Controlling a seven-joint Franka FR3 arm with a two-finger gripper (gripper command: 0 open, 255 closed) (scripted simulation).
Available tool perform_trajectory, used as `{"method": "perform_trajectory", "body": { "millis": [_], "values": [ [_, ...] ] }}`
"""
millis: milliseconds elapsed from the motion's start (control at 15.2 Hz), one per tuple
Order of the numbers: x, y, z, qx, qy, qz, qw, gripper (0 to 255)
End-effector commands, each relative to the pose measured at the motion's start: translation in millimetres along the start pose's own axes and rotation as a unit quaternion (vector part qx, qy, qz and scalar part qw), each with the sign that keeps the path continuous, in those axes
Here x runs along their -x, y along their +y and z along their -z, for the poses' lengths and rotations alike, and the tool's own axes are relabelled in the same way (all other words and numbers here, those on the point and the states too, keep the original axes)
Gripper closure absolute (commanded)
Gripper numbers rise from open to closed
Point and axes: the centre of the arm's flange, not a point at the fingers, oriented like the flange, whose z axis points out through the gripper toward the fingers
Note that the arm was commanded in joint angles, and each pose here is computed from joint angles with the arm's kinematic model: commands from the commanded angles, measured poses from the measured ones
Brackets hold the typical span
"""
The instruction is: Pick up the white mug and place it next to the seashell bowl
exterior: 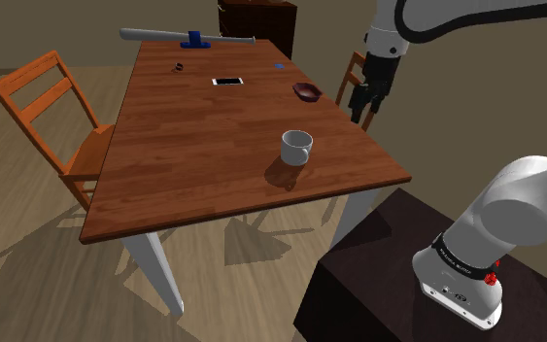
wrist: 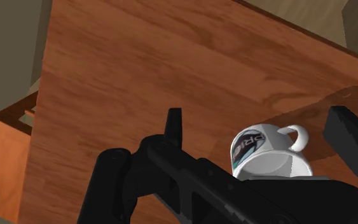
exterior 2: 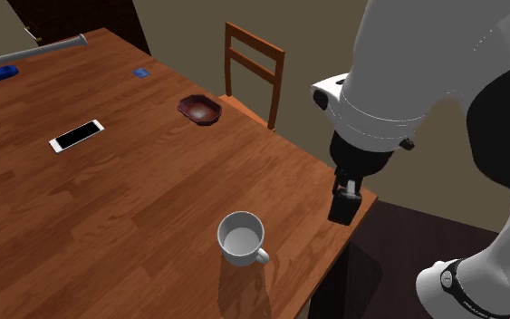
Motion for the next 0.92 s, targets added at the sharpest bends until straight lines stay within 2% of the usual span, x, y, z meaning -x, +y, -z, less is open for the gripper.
{"method": "perform_trajectory", "body": {
  "millis": [0, 858],
  "values": [
    [-21.6, -1.2, -16.9, -0.006, 0.003, -0.004, 1.0000, 0],
    [-155.8, -8.1, -117.0, -0.041, 0.017, -0.025, 0.9987, 0]
  ]
}}
